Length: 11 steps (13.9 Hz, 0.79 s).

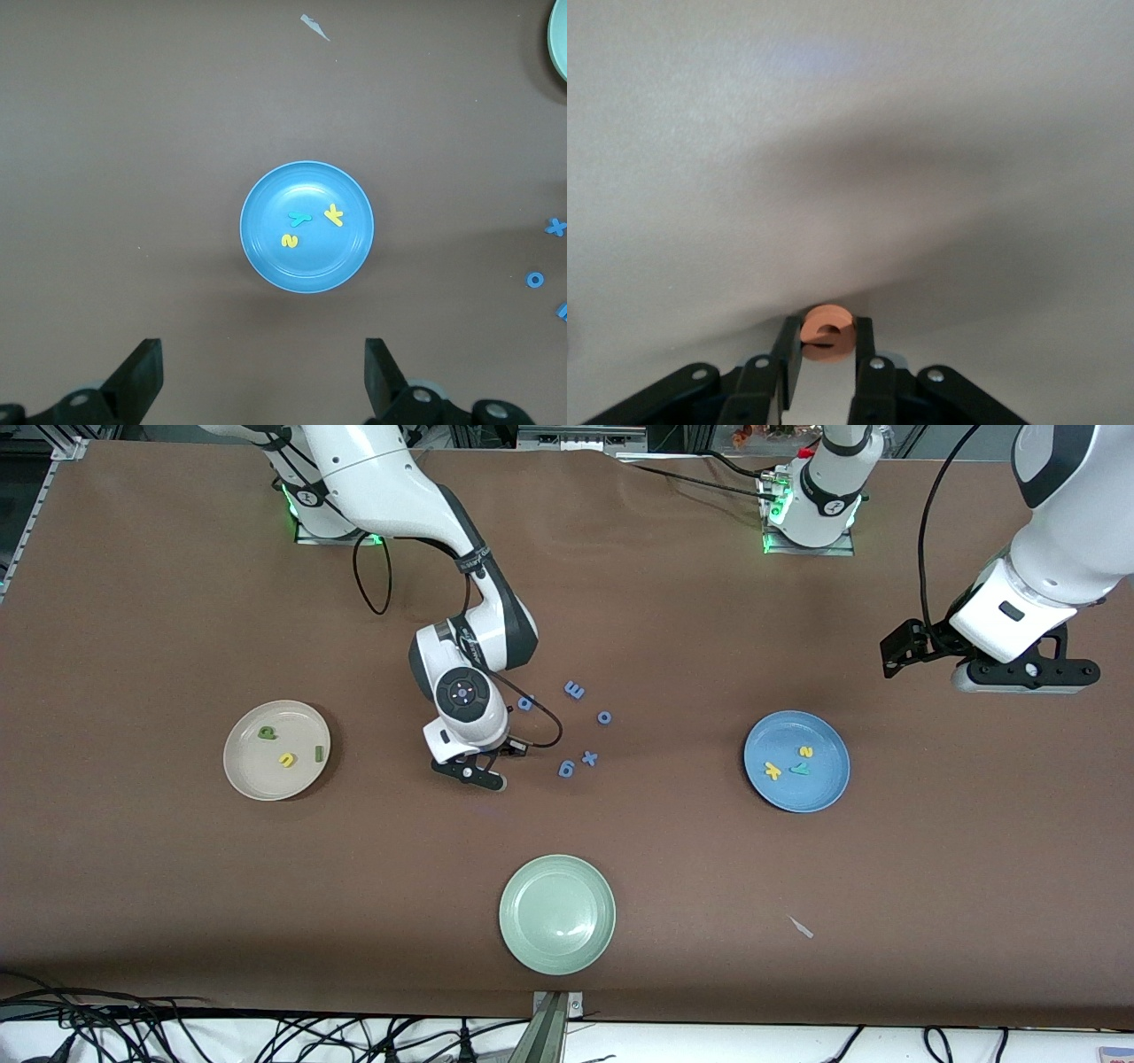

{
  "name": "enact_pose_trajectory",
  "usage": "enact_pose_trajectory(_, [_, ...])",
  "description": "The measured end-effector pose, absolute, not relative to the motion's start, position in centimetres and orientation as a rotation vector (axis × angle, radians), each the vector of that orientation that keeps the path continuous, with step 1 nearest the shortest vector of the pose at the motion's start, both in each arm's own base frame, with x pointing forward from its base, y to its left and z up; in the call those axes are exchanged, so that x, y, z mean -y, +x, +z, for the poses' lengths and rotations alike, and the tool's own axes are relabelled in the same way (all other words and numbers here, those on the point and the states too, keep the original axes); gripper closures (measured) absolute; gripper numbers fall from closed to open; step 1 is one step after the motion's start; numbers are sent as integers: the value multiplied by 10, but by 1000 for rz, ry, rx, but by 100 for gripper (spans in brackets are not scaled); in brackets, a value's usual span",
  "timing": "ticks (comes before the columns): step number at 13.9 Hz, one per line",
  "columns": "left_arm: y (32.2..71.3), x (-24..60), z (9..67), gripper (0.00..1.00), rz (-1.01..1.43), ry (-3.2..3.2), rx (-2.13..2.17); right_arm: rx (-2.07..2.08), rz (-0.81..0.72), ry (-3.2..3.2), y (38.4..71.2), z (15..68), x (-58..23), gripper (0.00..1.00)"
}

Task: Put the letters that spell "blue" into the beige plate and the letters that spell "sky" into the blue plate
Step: 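Carry the orange o to the white plate and open the right gripper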

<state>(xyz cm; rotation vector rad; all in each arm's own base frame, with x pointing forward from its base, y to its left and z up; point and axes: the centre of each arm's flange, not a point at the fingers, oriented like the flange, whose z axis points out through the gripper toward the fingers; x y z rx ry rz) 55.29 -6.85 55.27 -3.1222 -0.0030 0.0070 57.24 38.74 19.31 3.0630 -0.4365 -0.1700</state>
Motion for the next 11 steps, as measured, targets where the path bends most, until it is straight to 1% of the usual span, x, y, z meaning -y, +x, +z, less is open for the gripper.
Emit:
enact_pose_trajectory(3, [553, 68, 553, 0, 7, -3122, 3, 314, -248, 3052, 594, 226, -346, 72])
enact_pose_trajectory(6, [553, 68, 553, 0, 7, -3122, 3, 170, -356, 3010, 614, 254, -279, 72])
enact_pose_trajectory(8, [553, 68, 553, 0, 7, -3122, 3, 86, -418, 2979, 623, 259, -232, 72])
enact_pose_trajectory(11, [553, 68, 553, 0, 7, -3122, 3, -12, -469, 2954, 627, 256, -168, 72])
